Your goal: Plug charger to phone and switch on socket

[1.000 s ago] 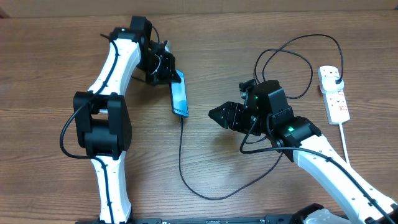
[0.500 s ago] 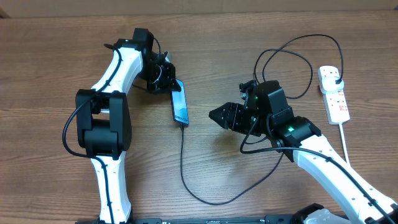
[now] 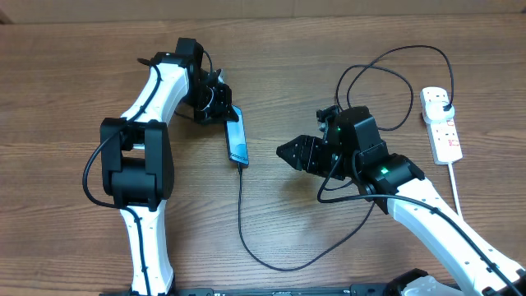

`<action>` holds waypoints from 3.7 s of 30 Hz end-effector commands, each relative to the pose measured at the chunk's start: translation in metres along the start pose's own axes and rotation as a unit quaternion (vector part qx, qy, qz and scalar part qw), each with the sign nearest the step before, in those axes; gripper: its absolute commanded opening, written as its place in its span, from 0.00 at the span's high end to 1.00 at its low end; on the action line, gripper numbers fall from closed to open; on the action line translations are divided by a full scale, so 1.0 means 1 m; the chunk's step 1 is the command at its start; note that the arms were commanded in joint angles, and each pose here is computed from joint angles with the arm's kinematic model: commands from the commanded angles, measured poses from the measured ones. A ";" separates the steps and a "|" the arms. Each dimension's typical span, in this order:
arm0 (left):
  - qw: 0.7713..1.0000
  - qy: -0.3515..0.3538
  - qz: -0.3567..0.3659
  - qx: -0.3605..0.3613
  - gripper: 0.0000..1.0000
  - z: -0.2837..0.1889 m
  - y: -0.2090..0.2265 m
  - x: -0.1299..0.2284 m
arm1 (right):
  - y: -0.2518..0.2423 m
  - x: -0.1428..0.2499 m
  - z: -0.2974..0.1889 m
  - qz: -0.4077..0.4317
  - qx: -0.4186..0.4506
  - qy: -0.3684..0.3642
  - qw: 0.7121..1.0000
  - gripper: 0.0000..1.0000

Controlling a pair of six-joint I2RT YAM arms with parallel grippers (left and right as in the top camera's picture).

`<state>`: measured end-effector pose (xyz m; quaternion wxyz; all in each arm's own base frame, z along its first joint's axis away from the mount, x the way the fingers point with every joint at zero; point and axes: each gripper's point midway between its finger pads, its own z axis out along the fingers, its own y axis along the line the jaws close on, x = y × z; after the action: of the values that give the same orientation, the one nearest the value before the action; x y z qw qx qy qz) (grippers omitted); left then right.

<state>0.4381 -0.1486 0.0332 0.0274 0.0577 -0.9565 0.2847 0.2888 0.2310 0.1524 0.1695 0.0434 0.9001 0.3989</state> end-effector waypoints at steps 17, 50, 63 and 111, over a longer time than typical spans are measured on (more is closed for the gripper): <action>1.000 -0.004 0.007 -0.005 0.95 -0.002 -0.007 0.004 | 0.003 -0.006 -0.001 -0.007 0.000 -0.010 1.000 0.45; 1.000 -0.009 -0.005 -0.021 0.84 -0.002 -0.002 0.002 | 0.001 -0.007 -0.001 -0.006 0.004 -0.012 1.000 0.44; 1.000 -0.010 -0.005 -0.021 0.78 -0.002 -0.002 0.002 | 0.001 -0.007 -0.002 -0.006 0.004 -0.012 1.000 0.44; 0.994 -0.031 -0.005 -0.101 0.75 -0.006 0.026 -0.005 | -0.003 -0.005 -0.002 -0.002 0.013 -0.009 1.000 0.44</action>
<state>0.4376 -0.1373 0.0210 0.0215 0.0667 -0.9707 0.2297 0.2882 0.2269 0.1478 0.1676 0.0510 0.9056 0.3863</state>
